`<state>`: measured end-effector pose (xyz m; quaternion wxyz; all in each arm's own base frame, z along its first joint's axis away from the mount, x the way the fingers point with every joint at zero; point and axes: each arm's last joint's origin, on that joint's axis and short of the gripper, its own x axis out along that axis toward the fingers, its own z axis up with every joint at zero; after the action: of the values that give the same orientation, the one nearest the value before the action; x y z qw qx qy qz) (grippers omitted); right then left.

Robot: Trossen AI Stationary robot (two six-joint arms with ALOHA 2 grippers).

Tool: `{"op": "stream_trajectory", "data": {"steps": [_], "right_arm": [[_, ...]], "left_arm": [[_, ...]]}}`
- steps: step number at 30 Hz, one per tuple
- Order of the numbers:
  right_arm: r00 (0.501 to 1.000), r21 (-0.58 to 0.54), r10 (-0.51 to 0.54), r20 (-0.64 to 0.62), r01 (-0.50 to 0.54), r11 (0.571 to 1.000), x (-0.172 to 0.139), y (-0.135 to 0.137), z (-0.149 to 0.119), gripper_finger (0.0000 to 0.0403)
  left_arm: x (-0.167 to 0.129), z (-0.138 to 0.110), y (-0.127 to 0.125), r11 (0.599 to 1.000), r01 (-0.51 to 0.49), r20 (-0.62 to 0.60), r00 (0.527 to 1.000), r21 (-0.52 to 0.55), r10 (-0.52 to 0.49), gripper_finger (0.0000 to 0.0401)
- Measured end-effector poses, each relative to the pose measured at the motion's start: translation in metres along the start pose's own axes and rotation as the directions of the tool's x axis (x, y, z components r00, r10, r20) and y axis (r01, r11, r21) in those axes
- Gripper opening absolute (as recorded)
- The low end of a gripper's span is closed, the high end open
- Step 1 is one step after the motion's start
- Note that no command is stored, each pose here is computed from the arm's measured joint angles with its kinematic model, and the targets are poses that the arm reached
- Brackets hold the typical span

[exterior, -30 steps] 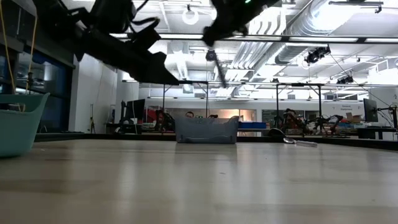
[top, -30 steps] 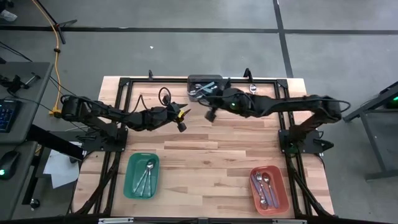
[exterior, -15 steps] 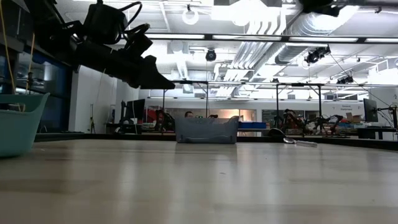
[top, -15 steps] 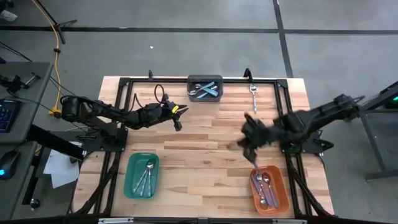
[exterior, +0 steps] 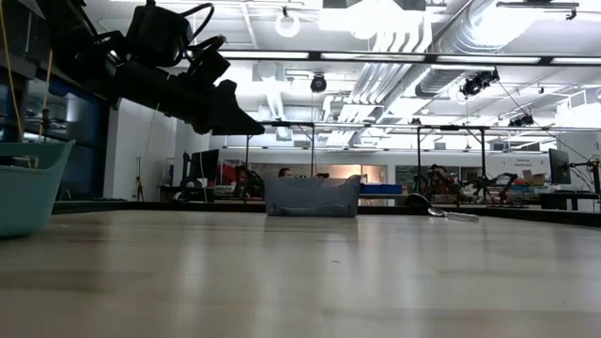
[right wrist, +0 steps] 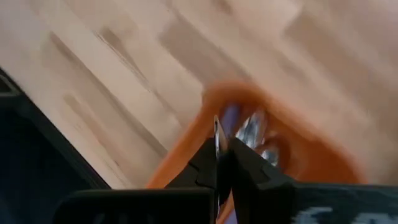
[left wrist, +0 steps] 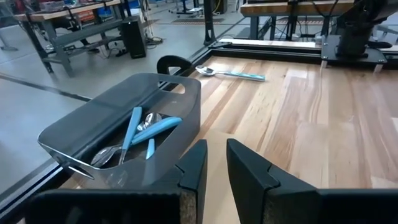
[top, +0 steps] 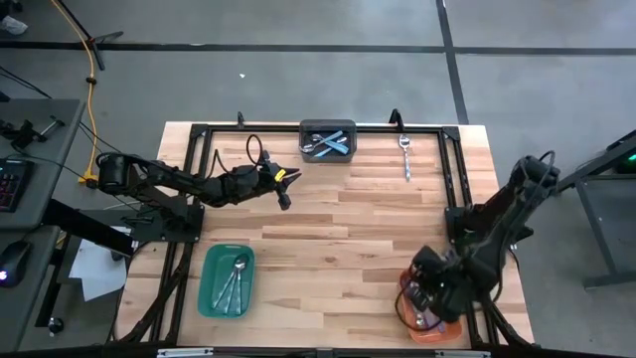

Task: Sort silverware by color (type)
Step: Put the purple spoon into the orange bin

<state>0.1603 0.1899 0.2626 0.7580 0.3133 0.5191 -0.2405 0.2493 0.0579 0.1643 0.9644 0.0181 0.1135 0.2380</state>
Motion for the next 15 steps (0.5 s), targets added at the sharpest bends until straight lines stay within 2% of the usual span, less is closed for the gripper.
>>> {"op": "stream_trajectory", "data": {"steps": [4, 7, 15], "right_arm": [[0.996, 0.082, -0.004, -0.084, 0.011, 0.997, 0.032, -0.005, -0.022, 0.0001], [0.995, 0.131, 0.007, -0.104, 0.007, 0.991, 0.052, -0.014, -0.029, 0.0001], [0.987, 0.138, -0.044, -0.156, 0.066, 0.988, 0.079, -0.035, -0.035, 0.0012]], "left_arm": [[-0.001, 0.0, -0.002, 1.0, 0.009, 0.0, 1.0, -0.015, -0.009, 0.0051], [-0.002, 0.0, -0.006, 1.0, 0.023, 0.001, 1.0, -0.012, -0.023, 0.0051], [-0.004, 0.0, -0.012, 0.999, 0.049, 0.003, 0.999, -0.005, -0.049, 0.0051]]}}
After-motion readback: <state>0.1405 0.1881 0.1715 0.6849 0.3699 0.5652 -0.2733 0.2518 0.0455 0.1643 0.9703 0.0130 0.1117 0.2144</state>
